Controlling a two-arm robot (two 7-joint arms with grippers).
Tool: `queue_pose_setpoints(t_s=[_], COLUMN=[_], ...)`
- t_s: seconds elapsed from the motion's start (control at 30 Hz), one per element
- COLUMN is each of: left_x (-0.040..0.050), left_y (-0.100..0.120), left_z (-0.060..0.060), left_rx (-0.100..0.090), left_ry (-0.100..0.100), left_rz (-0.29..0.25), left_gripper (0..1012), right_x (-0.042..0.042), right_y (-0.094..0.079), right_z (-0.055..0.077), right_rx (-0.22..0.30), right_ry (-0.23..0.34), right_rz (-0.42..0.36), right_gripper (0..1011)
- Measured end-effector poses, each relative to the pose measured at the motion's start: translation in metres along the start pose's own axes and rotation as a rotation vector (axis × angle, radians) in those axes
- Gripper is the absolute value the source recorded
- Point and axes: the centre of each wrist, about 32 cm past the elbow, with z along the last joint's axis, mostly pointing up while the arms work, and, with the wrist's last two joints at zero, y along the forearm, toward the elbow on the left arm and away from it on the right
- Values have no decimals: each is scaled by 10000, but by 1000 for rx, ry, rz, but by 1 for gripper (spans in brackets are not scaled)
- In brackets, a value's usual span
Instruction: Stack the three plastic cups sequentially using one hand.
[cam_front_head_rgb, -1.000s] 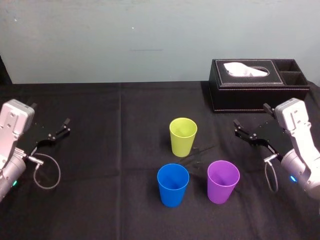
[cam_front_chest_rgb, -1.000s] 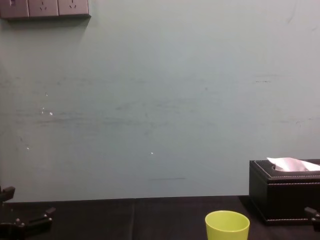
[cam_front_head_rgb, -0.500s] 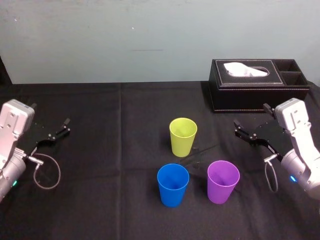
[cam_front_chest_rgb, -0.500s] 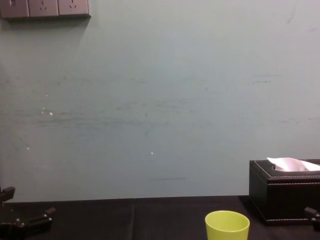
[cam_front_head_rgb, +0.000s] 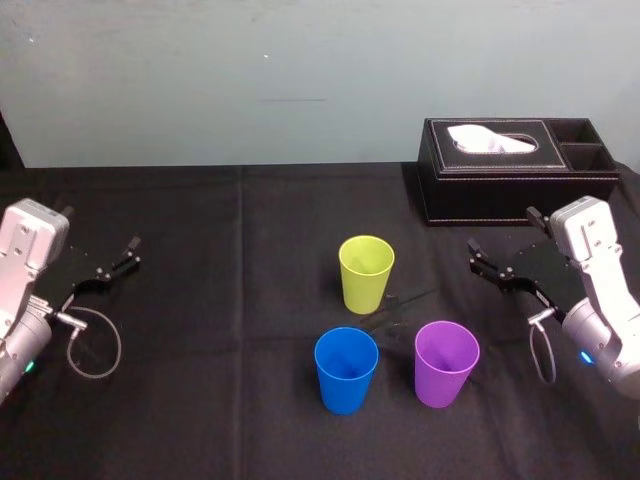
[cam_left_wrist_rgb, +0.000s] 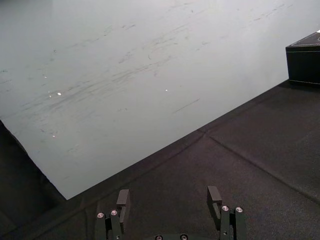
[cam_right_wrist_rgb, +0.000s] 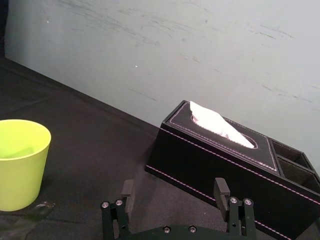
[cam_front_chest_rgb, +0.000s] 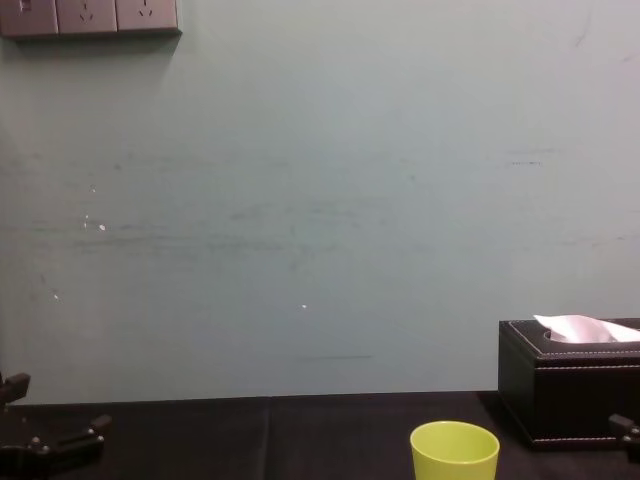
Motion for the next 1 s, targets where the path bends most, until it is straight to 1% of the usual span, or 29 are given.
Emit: queue_pose_setpoints(t_s=[0.67,0.87,1.0], left_x=[0,0,0], left_y=[0,0,0], left_z=[0,0,0], left_rx=[0,0,0], left_ry=[0,0,0], left_rz=[0,0,0], left_gripper=[1011,1011,1011], right_x=[0,13,55], right_y=[0,-34,-94], right_z=[1,41,69], right_rx=[0,16,34], right_ry=[0,30,60], right_rz=[0,15,33], right_gripper=[1003,1003,1003])
